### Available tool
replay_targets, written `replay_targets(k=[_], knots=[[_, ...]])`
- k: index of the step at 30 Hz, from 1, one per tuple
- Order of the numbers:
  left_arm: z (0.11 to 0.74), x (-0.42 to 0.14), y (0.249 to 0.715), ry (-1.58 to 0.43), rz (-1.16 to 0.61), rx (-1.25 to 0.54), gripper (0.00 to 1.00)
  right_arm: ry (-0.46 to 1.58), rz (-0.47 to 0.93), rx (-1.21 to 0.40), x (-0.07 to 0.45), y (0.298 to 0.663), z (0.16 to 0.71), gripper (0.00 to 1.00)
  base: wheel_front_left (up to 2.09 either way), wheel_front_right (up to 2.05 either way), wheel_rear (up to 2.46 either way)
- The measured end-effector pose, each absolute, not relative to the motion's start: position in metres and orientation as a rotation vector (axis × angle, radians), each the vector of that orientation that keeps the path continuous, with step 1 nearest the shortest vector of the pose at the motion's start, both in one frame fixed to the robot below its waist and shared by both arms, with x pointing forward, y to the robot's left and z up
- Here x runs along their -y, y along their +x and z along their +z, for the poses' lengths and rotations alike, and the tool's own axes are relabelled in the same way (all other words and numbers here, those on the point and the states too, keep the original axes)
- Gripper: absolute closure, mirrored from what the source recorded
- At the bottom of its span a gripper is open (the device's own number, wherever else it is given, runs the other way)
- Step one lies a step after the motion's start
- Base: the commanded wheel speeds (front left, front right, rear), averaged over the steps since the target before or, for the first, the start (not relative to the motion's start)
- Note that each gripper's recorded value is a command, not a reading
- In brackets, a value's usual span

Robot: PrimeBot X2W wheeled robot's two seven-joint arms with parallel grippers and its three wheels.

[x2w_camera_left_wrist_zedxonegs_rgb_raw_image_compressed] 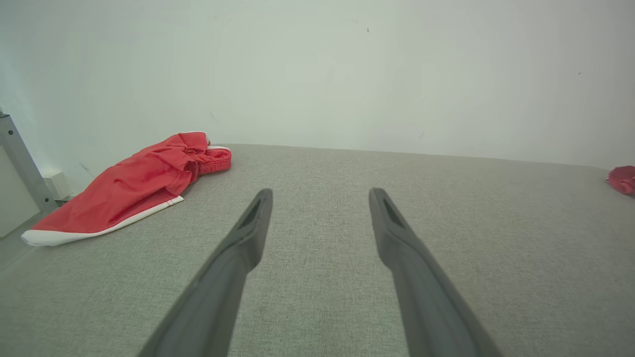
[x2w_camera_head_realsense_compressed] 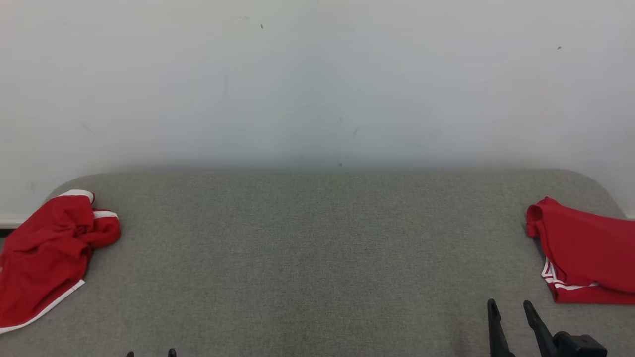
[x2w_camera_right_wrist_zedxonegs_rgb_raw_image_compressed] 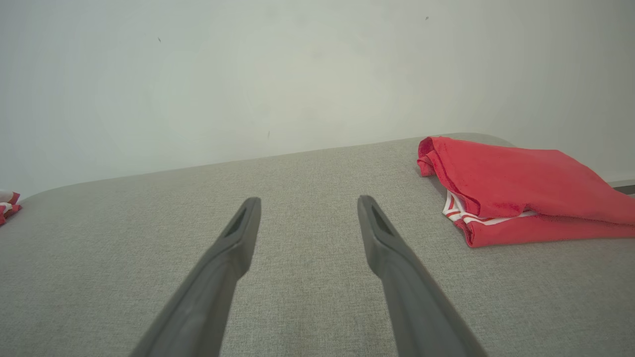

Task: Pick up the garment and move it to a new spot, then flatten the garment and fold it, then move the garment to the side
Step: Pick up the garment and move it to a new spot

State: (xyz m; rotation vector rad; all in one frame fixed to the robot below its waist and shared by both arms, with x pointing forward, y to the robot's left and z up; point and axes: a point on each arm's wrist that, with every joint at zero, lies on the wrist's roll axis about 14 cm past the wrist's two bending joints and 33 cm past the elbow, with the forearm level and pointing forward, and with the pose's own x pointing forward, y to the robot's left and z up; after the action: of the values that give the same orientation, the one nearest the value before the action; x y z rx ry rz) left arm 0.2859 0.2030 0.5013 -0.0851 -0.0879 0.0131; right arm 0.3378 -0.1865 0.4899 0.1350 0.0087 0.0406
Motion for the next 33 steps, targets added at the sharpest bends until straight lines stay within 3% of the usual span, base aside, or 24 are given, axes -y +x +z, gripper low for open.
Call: replay_targets(k=[13, 33], knots=[[0.5, -0.229, 0.263, -0.058, 0.102, 0.094, 0.0, 0.138, 0.162, -0.032, 0.147, 0.347, 0.485, 0.0, 0.0, 0.0, 0.0], [0.506, -0.328, 0.152, -0.031, 0.584, 0.123, 0.0, 0.13, 0.731, -0.056, -0.052, 0.372, 0.498, 0.0, 0.0, 0.0, 0.0]])
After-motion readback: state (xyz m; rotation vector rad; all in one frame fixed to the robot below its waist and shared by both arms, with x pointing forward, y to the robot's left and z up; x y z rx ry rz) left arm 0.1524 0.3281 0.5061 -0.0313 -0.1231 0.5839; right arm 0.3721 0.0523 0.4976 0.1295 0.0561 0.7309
